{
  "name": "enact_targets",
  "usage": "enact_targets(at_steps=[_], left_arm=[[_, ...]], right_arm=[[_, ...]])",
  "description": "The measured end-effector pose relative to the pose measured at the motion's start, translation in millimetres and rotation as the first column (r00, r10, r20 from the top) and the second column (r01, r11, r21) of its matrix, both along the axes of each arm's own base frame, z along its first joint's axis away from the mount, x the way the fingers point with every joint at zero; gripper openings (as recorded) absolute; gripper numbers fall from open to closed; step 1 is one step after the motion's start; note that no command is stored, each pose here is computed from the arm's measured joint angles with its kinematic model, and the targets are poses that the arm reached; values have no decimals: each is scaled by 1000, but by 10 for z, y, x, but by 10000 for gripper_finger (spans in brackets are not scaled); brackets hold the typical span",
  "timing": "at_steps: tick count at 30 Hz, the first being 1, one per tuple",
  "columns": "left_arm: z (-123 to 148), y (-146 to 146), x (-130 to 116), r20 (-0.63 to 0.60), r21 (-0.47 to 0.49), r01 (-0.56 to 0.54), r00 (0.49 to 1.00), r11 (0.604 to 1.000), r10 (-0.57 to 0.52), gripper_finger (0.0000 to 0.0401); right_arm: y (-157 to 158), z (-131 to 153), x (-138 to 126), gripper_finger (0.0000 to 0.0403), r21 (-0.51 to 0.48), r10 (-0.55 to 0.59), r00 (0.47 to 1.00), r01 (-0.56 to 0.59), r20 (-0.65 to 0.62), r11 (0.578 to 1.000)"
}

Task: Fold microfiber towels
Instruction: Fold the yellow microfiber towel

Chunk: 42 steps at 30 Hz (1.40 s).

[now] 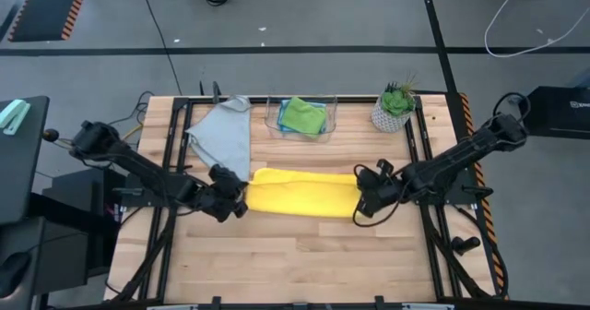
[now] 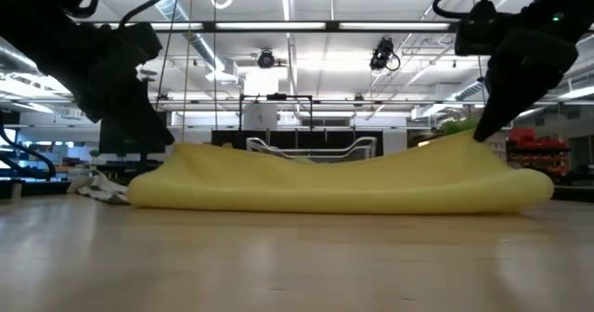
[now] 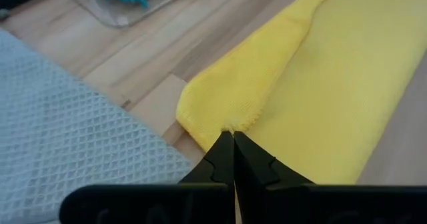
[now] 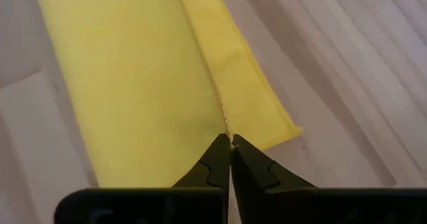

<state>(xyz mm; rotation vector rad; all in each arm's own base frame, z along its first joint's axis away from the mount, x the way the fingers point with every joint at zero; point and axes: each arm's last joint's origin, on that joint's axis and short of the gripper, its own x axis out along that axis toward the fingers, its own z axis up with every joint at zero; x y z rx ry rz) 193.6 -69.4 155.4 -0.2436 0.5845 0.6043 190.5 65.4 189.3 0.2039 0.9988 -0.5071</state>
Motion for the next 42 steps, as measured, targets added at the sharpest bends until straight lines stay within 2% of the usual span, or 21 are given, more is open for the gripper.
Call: enact_targets(at_steps=[4,9,14,17,20,24,29,31,33,35,39,42], left_arm=[[-78,30,40,-35,-13,-16,999,1000,15,29],[-82,67,58,-72,28,3,997,1000,-1,97],[137,84,77,-71,66,44,997,997,-40,169],[229,83,75,-54,82,78,996,994,-74,193],[205,100,74,-85,67,116,990,991,-110,187],[121,181,82,-119,23,182,977,983,-178,135],[113,396,170,-140,-67,294,944,954,-300,33],[116,509,198,-135,-101,319,934,942,-331,10],[113,631,206,-138,-122,311,935,942,-327,18],[101,736,198,-156,-140,318,928,938,-338,43],[85,858,178,-183,-154,351,908,923,-376,113],[51,910,163,-208,-178,333,907,926,-366,169]], right_arm=[[-52,0,18,39,-8,-8,1000,8,-6,1000],[-94,2,31,108,-13,-21,1000,21,-9,1000],[-166,30,11,176,-20,-53,998,53,-12,998],[-241,25,-6,191,7,-96,995,96,-1,995],[-337,-161,-23,182,129,-96,995,94,6,987],[-421,-407,-55,150,274,-81,994,58,75,960],[-496,-406,-77,127,284,-125,987,91,102,954],[-503,-340,-52,129,281,-117,984,77,131,957],[-511,-282,-30,136,264,-108,982,63,158,962],[-512,-252,-19,146,251,-97,981,53,166,966],[-512,-235,-10,164,239,-79,981,36,176,970],[-513,-233,-9,172,233,-77,981,34,178,972]])
